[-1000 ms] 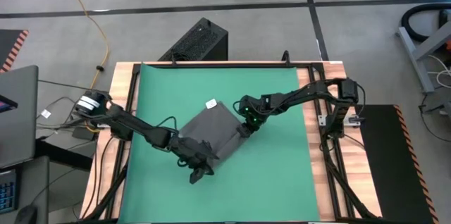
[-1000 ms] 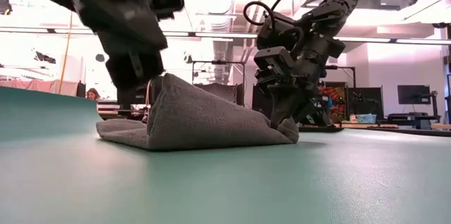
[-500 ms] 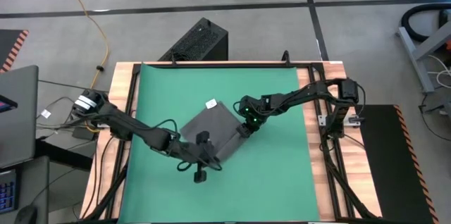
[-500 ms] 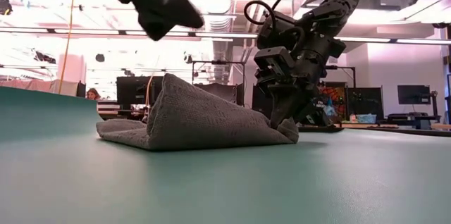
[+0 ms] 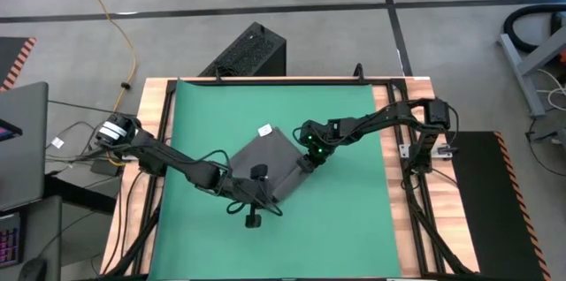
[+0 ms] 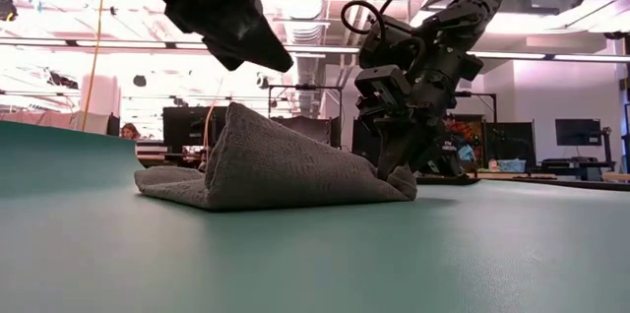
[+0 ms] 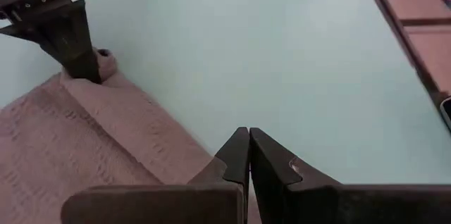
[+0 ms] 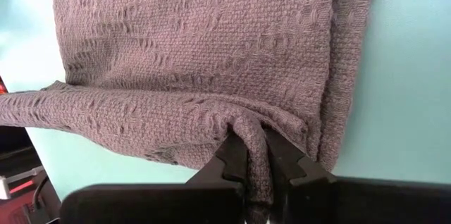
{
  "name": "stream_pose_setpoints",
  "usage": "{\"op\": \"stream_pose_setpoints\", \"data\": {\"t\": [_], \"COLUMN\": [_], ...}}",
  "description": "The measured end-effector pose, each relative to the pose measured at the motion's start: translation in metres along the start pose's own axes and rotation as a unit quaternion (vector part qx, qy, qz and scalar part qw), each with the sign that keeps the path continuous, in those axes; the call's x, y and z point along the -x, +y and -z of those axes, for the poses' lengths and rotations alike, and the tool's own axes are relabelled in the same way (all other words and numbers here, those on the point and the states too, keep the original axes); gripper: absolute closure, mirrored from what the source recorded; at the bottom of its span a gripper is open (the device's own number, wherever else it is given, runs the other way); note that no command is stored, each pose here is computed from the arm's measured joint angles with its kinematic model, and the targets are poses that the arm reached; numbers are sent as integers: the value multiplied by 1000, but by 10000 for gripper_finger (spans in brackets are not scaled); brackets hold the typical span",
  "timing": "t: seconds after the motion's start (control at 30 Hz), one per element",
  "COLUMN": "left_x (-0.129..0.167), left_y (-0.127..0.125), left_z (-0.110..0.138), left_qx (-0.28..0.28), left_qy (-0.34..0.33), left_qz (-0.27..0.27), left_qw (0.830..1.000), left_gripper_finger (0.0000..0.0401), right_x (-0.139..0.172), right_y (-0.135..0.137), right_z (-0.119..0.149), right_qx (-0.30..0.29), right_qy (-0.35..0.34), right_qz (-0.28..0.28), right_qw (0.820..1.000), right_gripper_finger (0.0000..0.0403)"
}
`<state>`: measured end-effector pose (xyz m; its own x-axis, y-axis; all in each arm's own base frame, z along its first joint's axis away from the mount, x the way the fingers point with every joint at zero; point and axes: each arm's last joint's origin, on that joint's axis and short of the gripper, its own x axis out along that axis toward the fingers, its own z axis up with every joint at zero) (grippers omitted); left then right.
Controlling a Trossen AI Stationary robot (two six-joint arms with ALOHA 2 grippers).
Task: Roll towel
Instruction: Roll the gray towel
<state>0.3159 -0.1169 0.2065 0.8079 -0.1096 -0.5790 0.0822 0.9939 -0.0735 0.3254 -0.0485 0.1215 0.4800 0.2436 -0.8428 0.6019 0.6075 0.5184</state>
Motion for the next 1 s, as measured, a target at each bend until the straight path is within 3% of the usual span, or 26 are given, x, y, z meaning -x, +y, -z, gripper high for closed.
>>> {"op": "stream_pose_setpoints", "data": {"t": [0.2, 0.3, 0.5, 0.8, 1.0], "left_x": [-15, -21, -22, -21, -21], "left_y": [0, 0, 5, 7, 12], "left_z": [14, 15, 22, 28, 49], "left_qx": [-38, -48, -31, -5, 24], "left_qy": [43, 60, 105, 123, 142], "left_qz": [29, 17, -54, -87, -100], "left_qw": [998, 997, 993, 989, 985], "left_gripper_finger": [401, 401, 401, 401, 401], "right_x": [0, 0, -1, -1, -1], "right_y": [0, 0, 1, 1, 1], "right_z": [-1, -1, 1, 0, 0], "right_qx": [2, 2, 6, 6, 7], "right_qy": [-3, -5, -5, -5, -6], "right_qz": [0, 1, 3, 3, 3], "right_qw": [1000, 1000, 1000, 1000, 1000], "right_gripper_finger": [370, 370, 370, 370, 345]}}
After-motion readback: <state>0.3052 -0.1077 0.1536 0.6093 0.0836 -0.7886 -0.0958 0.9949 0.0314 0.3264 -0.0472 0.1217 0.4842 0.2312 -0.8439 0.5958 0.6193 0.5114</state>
